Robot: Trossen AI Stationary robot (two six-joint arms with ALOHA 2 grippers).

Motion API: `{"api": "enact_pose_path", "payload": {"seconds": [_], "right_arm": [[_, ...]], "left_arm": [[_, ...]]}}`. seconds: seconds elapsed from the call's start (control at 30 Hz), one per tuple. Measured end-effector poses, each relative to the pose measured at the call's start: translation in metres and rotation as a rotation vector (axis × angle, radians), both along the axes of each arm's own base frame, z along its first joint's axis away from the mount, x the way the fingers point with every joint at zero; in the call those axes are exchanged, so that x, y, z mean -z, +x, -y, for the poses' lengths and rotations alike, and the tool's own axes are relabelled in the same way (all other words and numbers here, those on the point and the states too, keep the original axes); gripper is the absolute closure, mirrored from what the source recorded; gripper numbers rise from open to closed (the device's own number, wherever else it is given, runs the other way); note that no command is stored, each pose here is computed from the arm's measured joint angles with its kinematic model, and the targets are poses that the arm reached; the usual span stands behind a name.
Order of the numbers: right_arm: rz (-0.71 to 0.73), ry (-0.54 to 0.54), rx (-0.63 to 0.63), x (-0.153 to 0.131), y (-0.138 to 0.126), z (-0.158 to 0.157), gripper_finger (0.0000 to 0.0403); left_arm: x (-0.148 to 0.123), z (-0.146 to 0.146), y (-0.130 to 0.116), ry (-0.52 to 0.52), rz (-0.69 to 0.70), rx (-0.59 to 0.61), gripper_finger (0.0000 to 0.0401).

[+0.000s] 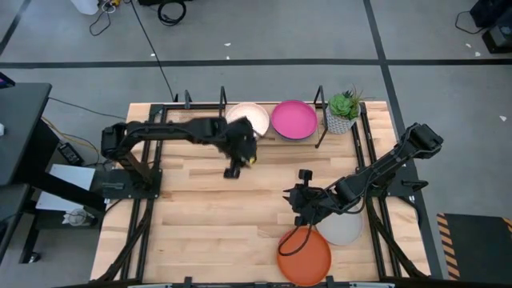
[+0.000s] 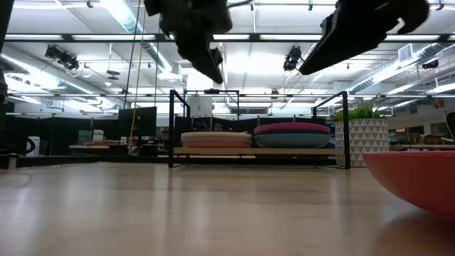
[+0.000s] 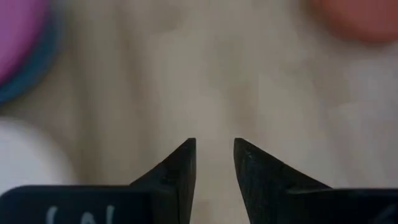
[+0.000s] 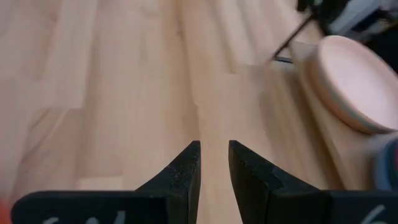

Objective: Place and stack plates onto a shelf
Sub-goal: Stack the gray plate on top of the white plate on the shelf

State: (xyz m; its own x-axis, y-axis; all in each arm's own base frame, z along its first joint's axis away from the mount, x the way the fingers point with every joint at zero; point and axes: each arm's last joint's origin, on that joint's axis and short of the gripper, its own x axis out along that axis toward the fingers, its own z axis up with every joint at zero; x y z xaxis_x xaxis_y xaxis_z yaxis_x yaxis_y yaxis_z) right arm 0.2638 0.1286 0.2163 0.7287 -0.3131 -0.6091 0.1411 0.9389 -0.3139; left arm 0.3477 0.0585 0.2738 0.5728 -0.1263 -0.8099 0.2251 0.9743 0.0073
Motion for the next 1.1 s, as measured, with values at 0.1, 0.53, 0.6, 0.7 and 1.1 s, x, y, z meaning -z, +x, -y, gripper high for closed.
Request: {"api": "enact_pose_path", "payload": {"seconds": [0.1,0.53,0.6,0.7,1.1], "right_arm": [[-0.04,0.032,-0.048,0.002,-0.001,-0.001,0.0314],[-0.4,0.466,-0.03,0.017,-0.017,0.004,0.0313],[-0.445,0.49,0.009,0.019,-0.021,0.005,0.0314],[-0.502,0.522,0.068,0.021,-0.026,0.007,0.0314],[-0.728,0.387,0.159,0.045,-0.054,0.024,0.0312]], "left_arm": [[0.007,0.029,0.003,-0.053,-0.012,0.073,0.0285],[0.069,0.096,-0.019,0.093,-0.163,0.213,0.0289],[0.078,0.097,-0.02,0.104,-0.127,0.231,0.0293],[0.089,0.096,-0.022,0.12,-0.103,0.256,0.0297],[0.094,0.102,-0.025,0.121,-0.101,0.274,0.0298]]}}
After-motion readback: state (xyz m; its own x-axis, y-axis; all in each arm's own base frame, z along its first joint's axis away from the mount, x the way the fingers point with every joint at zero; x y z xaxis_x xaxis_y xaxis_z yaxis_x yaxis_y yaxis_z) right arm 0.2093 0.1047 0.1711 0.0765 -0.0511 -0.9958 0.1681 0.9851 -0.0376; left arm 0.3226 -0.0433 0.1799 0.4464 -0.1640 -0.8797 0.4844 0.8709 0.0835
